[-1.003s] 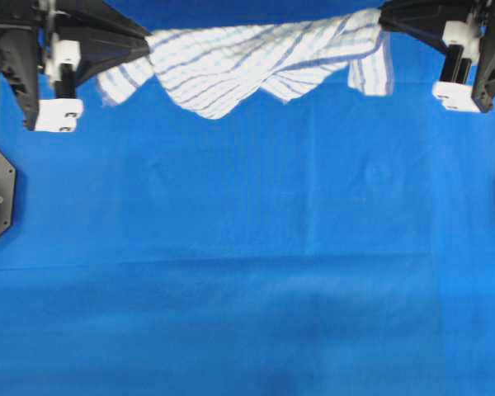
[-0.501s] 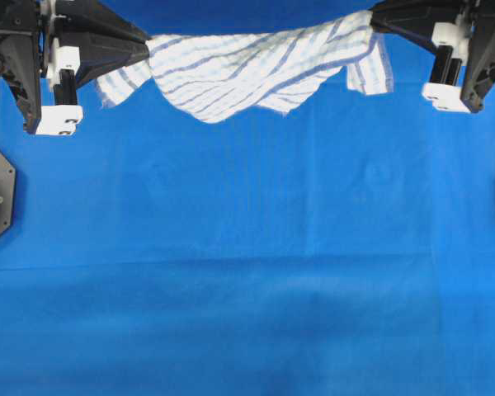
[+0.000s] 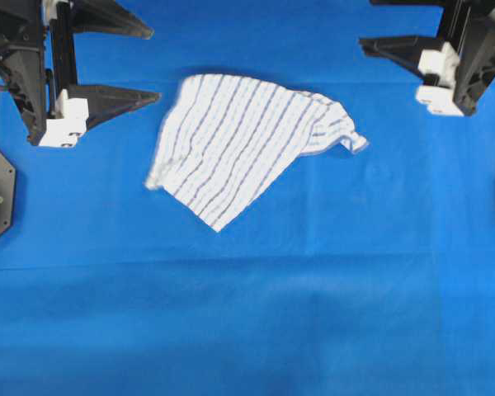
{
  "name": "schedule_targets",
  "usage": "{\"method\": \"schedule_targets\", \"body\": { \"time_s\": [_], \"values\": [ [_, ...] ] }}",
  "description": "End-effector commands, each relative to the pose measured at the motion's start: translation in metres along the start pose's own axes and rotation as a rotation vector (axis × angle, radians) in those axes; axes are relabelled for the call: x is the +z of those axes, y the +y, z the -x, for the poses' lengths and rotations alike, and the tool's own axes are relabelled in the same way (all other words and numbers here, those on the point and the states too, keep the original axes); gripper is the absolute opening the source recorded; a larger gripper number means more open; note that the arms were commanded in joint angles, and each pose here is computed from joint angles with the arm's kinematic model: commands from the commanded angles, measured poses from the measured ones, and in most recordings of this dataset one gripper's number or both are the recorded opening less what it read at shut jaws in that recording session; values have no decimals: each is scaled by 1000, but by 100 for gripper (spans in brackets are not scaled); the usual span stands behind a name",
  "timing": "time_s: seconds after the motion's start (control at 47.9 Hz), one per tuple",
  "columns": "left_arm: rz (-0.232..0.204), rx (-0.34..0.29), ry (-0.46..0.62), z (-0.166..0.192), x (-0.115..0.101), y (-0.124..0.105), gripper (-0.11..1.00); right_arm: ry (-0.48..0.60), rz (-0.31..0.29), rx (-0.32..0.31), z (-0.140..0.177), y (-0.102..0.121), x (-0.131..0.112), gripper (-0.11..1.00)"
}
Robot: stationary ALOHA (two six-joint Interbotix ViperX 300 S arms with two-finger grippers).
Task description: Lift the towel with both arms.
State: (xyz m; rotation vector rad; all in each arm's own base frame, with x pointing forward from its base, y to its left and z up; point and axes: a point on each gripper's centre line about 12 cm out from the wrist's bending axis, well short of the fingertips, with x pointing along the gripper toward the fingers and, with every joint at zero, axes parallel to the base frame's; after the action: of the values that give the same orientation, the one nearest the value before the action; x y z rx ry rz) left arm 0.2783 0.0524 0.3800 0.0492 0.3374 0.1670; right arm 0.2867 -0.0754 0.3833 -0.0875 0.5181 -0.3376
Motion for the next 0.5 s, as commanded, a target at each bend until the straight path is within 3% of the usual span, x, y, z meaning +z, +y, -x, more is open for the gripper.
{"method": "schedule_targets", "body": {
  "time_s": [0.0, 0.292, 0.48],
  "values": [
    [-3, -19, 2, -3, -4, -6, 88, 13, -8, 18, -4, 5, -8, 60],
    [-27, -99, 59, -41, -64, -36, 88, 112, -24, 119, -57, 42, -65, 60],
    [-24, -129, 153, -64, -107, -49, 89, 144, -15, 166, -94, 62, -88, 59]
  ]
}}
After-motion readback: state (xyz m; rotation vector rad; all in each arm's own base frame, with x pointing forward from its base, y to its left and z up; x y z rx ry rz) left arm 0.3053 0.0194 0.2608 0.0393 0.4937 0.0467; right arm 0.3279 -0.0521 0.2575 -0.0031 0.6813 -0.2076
